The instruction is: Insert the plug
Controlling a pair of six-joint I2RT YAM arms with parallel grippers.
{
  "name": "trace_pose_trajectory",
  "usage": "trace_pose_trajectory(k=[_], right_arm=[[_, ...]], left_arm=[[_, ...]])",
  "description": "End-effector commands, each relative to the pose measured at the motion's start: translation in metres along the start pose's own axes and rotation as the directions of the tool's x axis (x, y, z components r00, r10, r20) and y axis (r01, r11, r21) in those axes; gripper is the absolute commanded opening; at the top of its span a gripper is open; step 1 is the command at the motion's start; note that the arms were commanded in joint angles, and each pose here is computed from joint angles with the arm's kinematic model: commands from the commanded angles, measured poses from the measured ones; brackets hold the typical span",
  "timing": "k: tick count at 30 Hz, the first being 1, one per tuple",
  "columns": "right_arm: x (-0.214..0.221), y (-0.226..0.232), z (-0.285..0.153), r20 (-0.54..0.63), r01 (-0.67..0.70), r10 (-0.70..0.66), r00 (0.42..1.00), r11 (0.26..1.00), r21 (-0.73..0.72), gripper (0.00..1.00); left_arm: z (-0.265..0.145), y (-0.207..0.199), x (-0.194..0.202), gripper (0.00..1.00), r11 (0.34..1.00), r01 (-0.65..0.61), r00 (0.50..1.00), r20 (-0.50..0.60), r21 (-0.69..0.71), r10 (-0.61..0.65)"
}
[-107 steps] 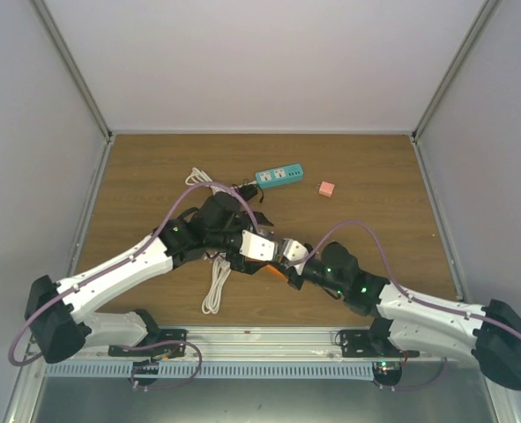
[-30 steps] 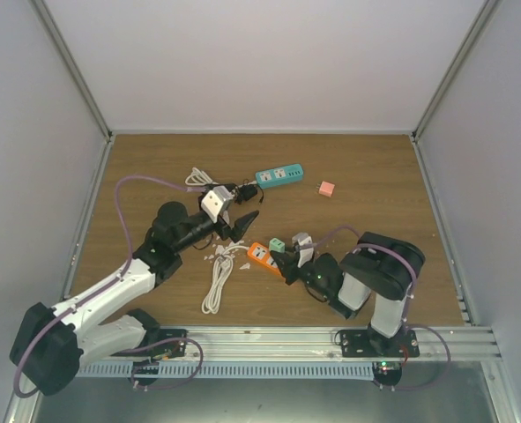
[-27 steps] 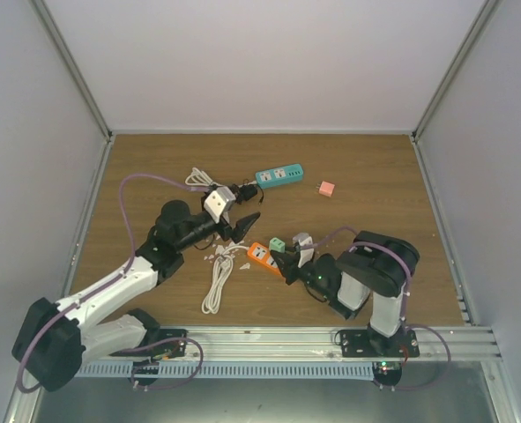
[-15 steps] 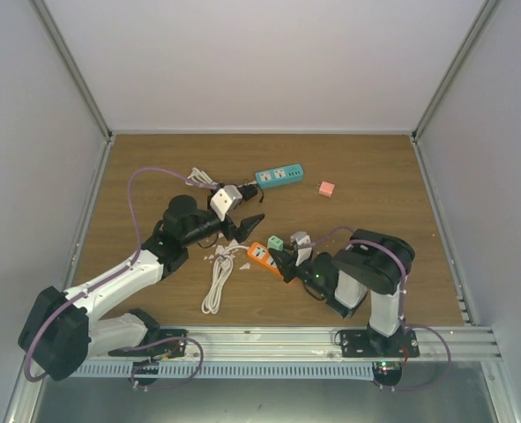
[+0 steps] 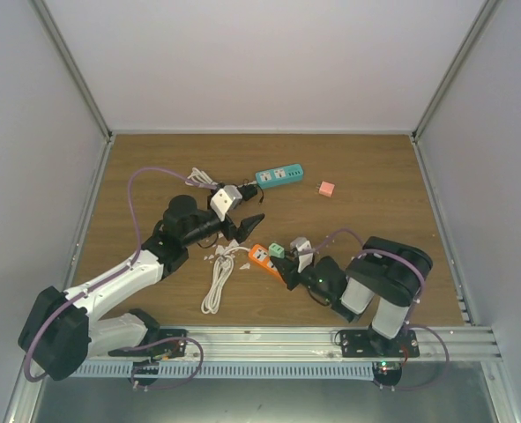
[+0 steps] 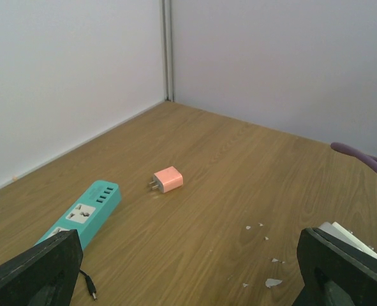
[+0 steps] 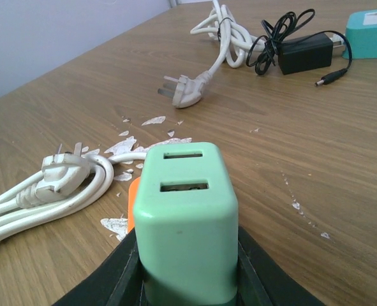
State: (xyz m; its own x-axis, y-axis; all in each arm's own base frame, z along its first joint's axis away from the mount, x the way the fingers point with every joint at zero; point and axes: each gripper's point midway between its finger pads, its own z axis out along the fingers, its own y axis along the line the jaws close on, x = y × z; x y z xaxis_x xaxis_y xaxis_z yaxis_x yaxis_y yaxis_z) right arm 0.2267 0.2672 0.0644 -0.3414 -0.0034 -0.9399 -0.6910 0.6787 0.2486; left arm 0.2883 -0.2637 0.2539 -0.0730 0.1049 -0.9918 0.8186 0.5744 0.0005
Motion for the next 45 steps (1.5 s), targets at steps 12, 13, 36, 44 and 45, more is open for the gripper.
trace_pose_trajectory(k=[12, 13, 36, 44, 45], right_arm=[[0.045, -0.01, -0.003, -0.074, -0.019, 0.021, 0.997, 0.999, 0.029, 0.01], [0.045, -0.009, -0.003, -0.073, -0.021, 0.023, 0.997, 0.999, 0.029, 0.0], [0.036, 0.002, -0.012, -0.061, 0.051, -0.051, 0.997, 0.999, 0.002, 0.01], [0.041, 0.0, -0.013, -0.078, 0.062, -0.06, 0.995, 0.998, 0.018, 0.01], [0.04, 0.0, -0.014, -0.076, 0.063, -0.061, 0.995, 0.998, 0.021, 0.0]], left_arm=[[0.015, -0.004, 0.002, 0.9, 1.0, 0.018, 1.0, -0.019, 0.008, -0.018], [0.017, -0.005, 0.004, 0.88, 1.0, 0.019, 0.999, -0.031, 0.005, -0.019], [0.055, -0.071, 0.117, 0.17, 0.962, 0.254, 0.907, -0.37, 0.1, -0.201], [0.076, -0.095, 0.151, 0.16, 0.954, 0.263, 0.878, -0.445, 0.142, -0.176], [0.076, -0.096, 0.156, 0.16, 0.953, 0.268, 0.873, -0.455, 0.141, -0.178]])
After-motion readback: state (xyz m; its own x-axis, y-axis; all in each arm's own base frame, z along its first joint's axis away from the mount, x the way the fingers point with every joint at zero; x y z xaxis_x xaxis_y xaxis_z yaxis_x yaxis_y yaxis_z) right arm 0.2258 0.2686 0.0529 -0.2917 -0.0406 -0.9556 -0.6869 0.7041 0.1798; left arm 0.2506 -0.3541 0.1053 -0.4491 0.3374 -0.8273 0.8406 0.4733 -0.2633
